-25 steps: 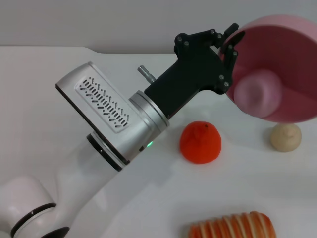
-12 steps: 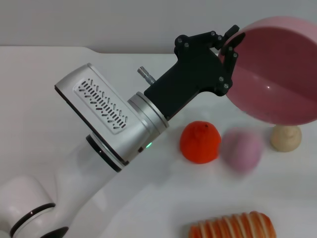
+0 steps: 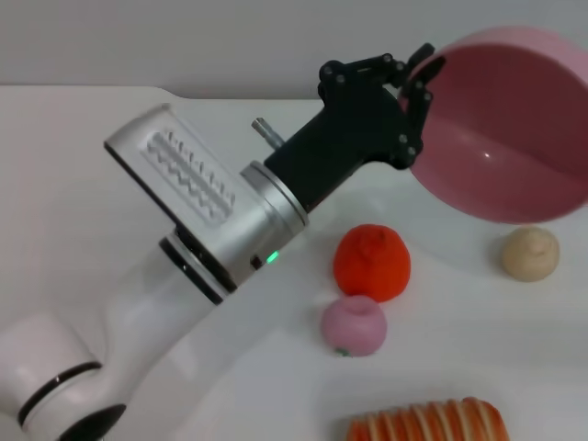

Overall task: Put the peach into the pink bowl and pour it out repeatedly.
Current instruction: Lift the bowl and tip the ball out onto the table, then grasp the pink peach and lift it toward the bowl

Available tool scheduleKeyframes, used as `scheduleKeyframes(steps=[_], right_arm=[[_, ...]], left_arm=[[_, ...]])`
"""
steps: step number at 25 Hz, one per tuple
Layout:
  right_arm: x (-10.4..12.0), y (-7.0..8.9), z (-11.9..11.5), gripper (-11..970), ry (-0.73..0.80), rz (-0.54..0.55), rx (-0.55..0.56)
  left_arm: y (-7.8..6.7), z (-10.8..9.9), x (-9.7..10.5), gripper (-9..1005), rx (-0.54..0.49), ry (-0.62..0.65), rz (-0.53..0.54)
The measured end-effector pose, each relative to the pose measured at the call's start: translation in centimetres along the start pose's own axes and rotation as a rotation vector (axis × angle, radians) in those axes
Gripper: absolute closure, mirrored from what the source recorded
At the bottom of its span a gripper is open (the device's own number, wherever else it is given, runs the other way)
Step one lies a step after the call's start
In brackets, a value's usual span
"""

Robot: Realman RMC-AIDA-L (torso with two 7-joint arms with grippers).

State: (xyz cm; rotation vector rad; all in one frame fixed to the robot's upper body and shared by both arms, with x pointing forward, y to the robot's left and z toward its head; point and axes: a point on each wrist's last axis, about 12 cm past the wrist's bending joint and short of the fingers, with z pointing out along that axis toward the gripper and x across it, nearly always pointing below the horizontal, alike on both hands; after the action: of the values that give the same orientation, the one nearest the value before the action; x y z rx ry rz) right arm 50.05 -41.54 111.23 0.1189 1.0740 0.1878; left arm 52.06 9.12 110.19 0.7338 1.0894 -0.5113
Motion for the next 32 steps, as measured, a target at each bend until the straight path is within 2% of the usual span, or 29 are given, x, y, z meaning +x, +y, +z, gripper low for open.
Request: scheduleKeyframes(steps=[4,5,9,13,16,19,20,22,23,24,25,27,32], right_arm=[[0.1,0.1,0.0,520,0.004,0.001,-0.008],[0.1,0.1,0.0,521,0.006,0.002,-0.01],[0.3,0.4,0.1,523,0.016,0.011,-0.027],[0.7,1.2,0.1,525,0.042,0.021,-0.072],[0.9,2.1,0.4,526,0.07,0.03,-0.154],[0.1,4.0,1.3,527,0.097,0.059,-0.37],[0.1,4.0,1.3,528,0.097,0.059,-0.37],[-0.6,4.9,1.7,529,0.104,0.067,-0.478],[-1.1,5.4,1.9,529,0.107,0.074,-0.542],[-2.0,6.5,2.3,530,0.116,0.086,-0.675],[-2.0,6.5,2.3,530,0.116,0.086,-0.675],[-3.2,8.0,3.0,531,0.147,0.099,-0.847],[-5.1,12.0,4.6,534,0.359,0.093,-1.201]], left_arm=[[1.3,0.9,0.6,948,-0.018,0.072,-0.076],[2.1,1.7,0.8,949,-0.036,0.128,-0.12],[4.0,3.7,1.3,950,-0.081,0.283,-0.19],[6.1,6.0,1.4,950,-0.119,0.501,-0.203],[7.5,7.3,1.1,950,-0.141,0.637,-0.203],[9.0,8.3,0.6,950,-0.162,0.754,-0.191],[9.5,8.6,0.4,950,-0.165,0.784,-0.186],[10.4,8.9,0.1,950,-0.168,0.82,-0.193],[10.8,9.1,0.0,950,-0.164,0.837,-0.204],[11.0,9.1,-0.1,950,-0.159,0.847,-0.211],[11.5,9.2,-0.1,950,-0.15,0.867,-0.227],[12.2,9.1,0.0,950,-0.131,0.896,-0.254],[13.9,8.3,0.4,950,-0.054,0.939,-0.379]])
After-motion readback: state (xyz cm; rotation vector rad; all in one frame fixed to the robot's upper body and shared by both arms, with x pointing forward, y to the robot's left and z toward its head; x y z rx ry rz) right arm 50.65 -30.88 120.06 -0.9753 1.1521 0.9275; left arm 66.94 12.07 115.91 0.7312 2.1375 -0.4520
